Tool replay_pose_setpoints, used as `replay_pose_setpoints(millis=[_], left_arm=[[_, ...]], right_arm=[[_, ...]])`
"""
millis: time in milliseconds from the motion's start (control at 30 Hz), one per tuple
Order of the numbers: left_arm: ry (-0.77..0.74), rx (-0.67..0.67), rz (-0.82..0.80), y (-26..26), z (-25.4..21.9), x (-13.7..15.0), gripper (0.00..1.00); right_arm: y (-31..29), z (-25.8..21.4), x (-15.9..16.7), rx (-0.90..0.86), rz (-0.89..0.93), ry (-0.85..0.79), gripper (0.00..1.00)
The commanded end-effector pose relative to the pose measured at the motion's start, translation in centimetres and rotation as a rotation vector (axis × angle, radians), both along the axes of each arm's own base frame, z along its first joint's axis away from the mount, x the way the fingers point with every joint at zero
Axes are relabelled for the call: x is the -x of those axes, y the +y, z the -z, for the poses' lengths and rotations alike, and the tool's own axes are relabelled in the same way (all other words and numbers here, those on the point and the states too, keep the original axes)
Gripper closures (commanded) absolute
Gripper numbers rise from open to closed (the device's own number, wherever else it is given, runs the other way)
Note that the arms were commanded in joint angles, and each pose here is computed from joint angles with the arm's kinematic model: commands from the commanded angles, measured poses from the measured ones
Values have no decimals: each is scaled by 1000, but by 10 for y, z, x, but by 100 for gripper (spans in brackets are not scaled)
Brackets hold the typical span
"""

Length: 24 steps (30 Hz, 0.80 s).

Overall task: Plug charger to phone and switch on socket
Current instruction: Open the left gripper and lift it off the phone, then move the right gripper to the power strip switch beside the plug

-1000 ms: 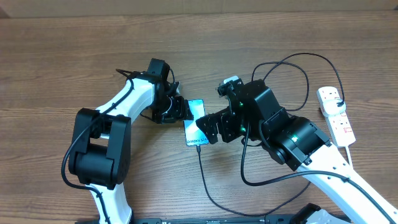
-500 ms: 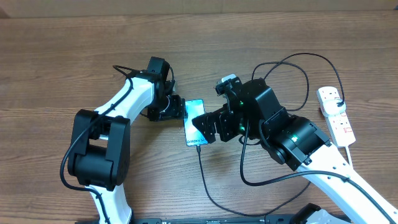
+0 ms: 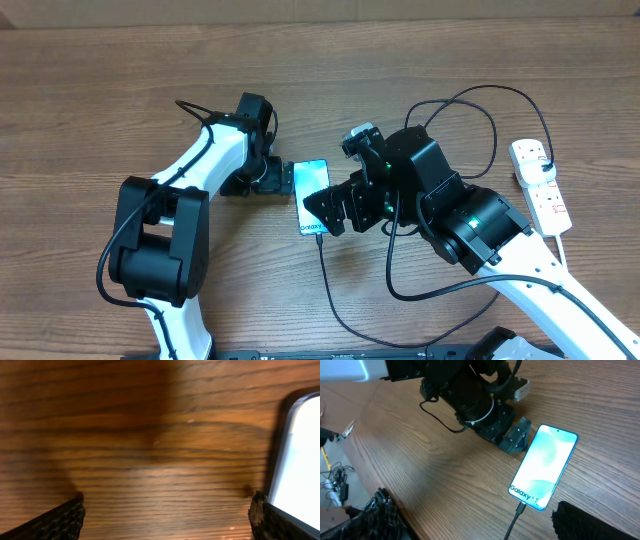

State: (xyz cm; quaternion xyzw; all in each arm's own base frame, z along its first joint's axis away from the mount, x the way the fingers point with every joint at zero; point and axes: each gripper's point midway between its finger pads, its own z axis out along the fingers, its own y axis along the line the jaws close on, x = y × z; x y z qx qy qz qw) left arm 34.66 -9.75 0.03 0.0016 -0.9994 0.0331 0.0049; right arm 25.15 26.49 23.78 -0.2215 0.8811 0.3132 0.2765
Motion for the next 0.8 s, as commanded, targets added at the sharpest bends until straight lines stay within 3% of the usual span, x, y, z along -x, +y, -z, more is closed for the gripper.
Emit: replay_pose_setpoints(millis=[0, 333, 500, 633, 767], left_arm=[[131, -84, -28, 18, 37, 30, 0], [119, -166, -72, 31, 32, 26, 0], [88, -200, -97, 35, 12, 11, 0], [2, -189, -143, 31, -28, -16, 0], [-193, -114, -183, 21, -104, -49, 0]], right_arm=[[4, -14, 0, -34, -16, -15, 0], [8, -15, 5, -52, -44, 4, 0], [6, -15, 2, -42, -29, -5, 1], [-7, -7, -10, 17, 68, -17, 22], [-48, 11, -29, 115, 391, 49, 42]])
